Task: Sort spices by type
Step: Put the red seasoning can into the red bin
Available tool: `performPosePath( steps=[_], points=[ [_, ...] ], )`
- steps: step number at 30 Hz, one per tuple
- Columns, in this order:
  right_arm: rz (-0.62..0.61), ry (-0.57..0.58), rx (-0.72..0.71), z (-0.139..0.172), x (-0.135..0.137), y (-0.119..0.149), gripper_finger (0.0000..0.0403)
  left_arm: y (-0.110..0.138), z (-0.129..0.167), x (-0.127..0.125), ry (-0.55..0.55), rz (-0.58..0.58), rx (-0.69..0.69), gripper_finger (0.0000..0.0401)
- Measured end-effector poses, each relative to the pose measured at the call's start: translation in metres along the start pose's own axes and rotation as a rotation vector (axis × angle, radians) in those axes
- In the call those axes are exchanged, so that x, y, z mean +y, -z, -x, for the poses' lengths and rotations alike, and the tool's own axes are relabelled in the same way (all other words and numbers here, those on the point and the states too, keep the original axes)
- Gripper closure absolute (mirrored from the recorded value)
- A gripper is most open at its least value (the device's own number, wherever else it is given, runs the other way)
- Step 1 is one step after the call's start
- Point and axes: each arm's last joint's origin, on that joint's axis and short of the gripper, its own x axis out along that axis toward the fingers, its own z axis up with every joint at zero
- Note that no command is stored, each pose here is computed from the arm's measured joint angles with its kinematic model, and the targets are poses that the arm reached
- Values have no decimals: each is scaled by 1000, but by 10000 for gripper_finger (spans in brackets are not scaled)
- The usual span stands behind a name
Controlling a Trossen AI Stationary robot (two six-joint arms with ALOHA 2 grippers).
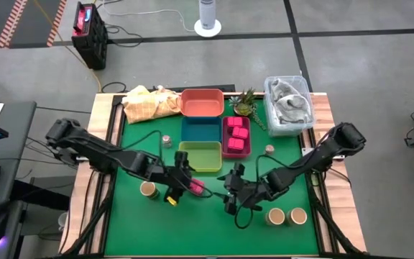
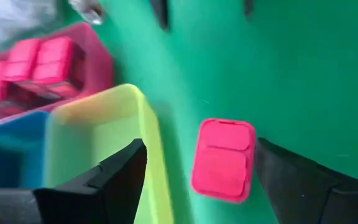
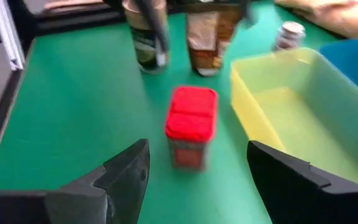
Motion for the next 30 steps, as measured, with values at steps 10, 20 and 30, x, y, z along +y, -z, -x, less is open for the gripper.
performPosePath(
  steps=[10,20,30],
  points=[
    [146,-11,2,-58,11,-10,106,40,30,4,-66,127,-79,123],
    [195,-57,65,-95,15,-29,106,52,67,10,-96,235,-173,123],
    [170,-13,128,-104,2,-23,106,51,80,15,-112,282,-222,123]
  ],
)
